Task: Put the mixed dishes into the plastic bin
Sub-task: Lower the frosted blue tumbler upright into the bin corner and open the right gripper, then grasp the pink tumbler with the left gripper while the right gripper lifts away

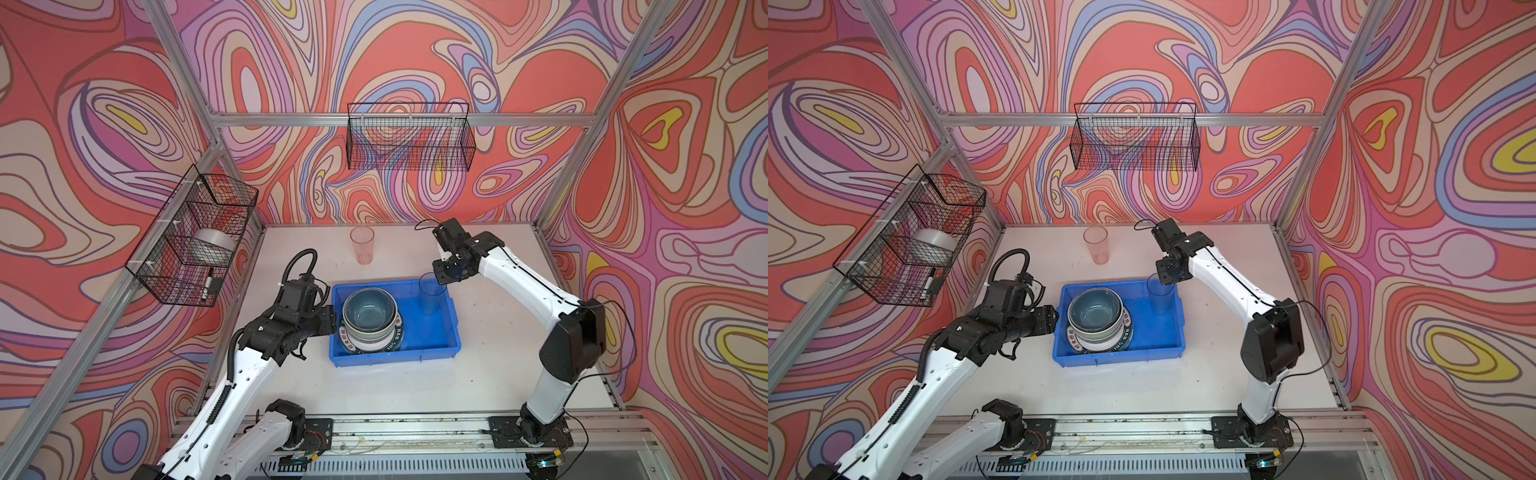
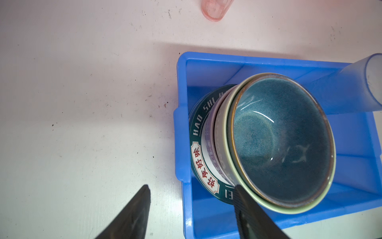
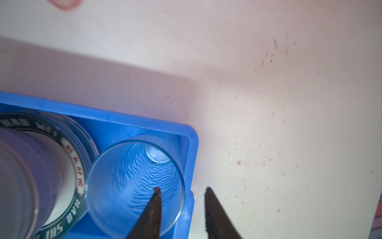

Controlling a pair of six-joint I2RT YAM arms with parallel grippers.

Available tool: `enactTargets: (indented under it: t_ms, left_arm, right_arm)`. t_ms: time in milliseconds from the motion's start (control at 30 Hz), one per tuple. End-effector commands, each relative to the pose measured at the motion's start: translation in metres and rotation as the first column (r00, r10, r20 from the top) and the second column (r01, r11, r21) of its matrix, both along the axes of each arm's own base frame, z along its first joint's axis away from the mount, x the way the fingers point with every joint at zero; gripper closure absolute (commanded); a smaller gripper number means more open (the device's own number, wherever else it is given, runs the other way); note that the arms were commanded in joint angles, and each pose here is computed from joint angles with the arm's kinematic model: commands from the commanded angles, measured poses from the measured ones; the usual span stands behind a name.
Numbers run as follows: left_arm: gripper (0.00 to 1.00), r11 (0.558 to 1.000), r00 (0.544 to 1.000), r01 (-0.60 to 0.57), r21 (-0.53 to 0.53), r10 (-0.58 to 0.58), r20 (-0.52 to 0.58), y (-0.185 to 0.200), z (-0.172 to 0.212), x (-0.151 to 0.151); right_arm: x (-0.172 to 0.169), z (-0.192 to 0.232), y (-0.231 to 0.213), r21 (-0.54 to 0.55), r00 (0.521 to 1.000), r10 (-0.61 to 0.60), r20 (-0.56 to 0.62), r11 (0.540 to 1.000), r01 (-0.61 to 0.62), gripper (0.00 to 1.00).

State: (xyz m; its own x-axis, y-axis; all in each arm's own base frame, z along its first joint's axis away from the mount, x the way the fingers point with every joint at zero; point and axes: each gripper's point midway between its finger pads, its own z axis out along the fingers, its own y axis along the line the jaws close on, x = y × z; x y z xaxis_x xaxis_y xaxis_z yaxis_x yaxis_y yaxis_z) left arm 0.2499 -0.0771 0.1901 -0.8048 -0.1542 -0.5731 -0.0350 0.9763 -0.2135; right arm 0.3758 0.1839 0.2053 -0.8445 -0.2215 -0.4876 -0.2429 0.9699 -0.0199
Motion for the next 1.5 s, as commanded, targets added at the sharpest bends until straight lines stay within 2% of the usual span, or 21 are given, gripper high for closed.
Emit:
enactTargets:
  t_ms: [0, 167, 367, 567, 833, 933, 1033, 1333, 1467]
  left_arm:
    - [0.33, 1.000, 0.996, 0.016, -0.006, -0.015, 0.093, -0.007, 0.032, 0.029]
    - [0.35, 1.000, 0.994, 0.025, 0.016, -0.027, 0.108, -0.020, 0.060, 0.076]
    - [0.38, 0.998, 0.993, 0.023, 0.058, -0.029, 0.114, -0.027, 0.069, 0.135]
    - [0.48, 0.997, 0.995, 0.076, -0.034, -0.074, 0.065, -0.037, 0.052, 0.191]
    - [0.51, 0.989, 0.997, 0.075, -0.129, -0.079, -0.027, -0.043, 0.026, 0.251]
    - [0.53, 0.987, 0.995, 0.074, -0.140, -0.082, -0.051, -0.044, 0.016, 0.267]
    - [0.61, 0.987, 0.993, 0.071, -0.141, -0.084, -0.081, -0.045, 0.007, 0.280]
    - [0.61, 0.987, 0.988, 0.037, -0.159, -0.059, -0.140, -0.049, -0.017, 0.297]
    - [0.63, 0.991, 0.988, 0.015, -0.130, -0.035, -0.152, -0.043, -0.023, 0.298]
  right_arm:
    - [-0.007, 0.038, 0.002, 0.098, 0.990, 0.037, 0.135, 0.994, -0.051, 0.43]
    - [-0.030, 0.042, 0.010, 0.194, 0.984, 0.088, 0.152, 0.974, -0.117, 0.39]
    - [-0.060, 0.036, 0.018, 0.308, 0.982, 0.135, 0.133, 0.936, -0.170, 0.38]
    - [-0.094, 0.039, 0.041, 0.476, 0.960, 0.242, 0.138, 0.834, -0.279, 0.42]
    - [-0.116, 0.036, 0.039, 0.505, 0.950, 0.284, 0.130, 0.806, -0.310, 0.41]
    - [-0.124, 0.032, 0.039, 0.519, 0.948, 0.298, 0.110, 0.797, -0.310, 0.40]
    - [-0.130, 0.027, 0.036, 0.519, 0.949, 0.299, 0.098, 0.799, -0.305, 0.40]
    - [-0.136, 0.016, 0.038, 0.556, 0.954, 0.292, 0.072, 0.782, -0.281, 0.39]
    - [-0.134, 0.015, 0.042, 0.574, 0.955, 0.289, 0.069, 0.771, -0.275, 0.40]
